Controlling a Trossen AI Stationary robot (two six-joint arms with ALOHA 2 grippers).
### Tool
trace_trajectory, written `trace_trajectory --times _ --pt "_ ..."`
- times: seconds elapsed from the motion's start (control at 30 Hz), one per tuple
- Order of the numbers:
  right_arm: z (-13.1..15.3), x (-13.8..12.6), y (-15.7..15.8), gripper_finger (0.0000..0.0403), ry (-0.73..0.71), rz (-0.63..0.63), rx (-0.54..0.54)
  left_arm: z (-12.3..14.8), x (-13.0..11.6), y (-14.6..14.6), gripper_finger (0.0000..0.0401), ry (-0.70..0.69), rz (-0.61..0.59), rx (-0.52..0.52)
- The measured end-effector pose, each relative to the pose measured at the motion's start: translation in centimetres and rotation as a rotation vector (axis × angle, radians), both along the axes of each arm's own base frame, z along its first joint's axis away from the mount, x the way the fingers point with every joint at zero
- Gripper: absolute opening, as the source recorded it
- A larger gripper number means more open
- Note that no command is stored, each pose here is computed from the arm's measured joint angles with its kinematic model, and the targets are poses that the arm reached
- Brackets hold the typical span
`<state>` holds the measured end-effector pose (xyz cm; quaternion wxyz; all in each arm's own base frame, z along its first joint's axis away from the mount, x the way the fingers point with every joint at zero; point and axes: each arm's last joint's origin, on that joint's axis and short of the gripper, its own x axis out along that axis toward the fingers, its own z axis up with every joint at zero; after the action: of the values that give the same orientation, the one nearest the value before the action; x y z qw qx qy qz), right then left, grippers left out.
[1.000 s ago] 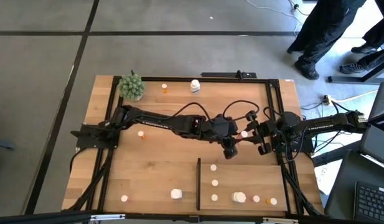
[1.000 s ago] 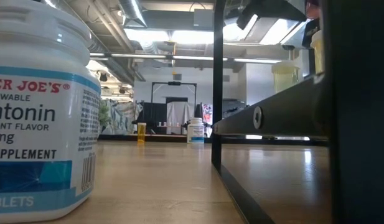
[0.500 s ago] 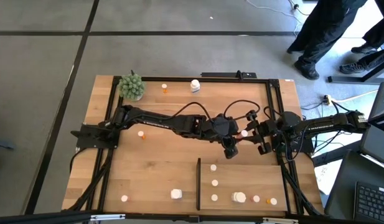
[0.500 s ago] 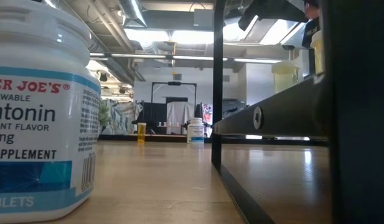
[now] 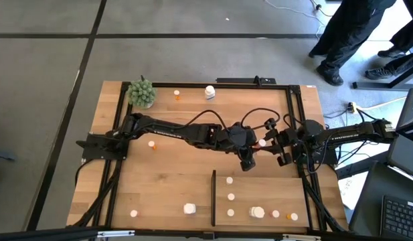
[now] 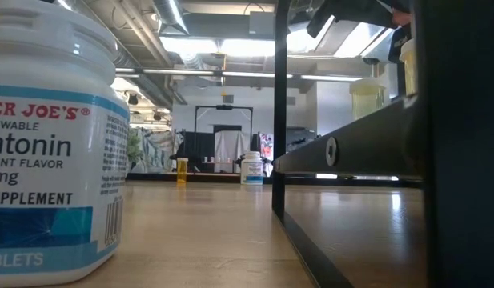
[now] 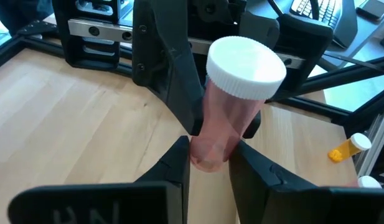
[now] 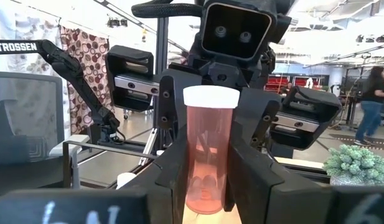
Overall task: Pick and place medicine bottles onto shelf by color
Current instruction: Put the top pink pill bottle on the shelf aligned with the other pink pill bottle
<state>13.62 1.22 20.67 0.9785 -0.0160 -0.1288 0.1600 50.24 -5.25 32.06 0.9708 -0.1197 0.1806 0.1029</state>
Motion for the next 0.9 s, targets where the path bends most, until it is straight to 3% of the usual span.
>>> trace_trajectory --times 0.47,0.63,0.9 --pt "0.12 0.01 -0.11 0.0123 -0.005 -0.037 0.033 0.08 0.01 0.10 0.0070 -0.006 0.007 0.000" --pt "0.23 -0.04 -0.09 0.0134 -0.036 -0.042 -0.023 0.13 0.05 0.27 0.0070 -0.011 0.006 -0.001" --pt "0.30 -0.03 -0.17 0.0132 -0.022 -0.056 0.046 0.06 0.03 0.41 0.0070 -0.003 0.012 0.001"
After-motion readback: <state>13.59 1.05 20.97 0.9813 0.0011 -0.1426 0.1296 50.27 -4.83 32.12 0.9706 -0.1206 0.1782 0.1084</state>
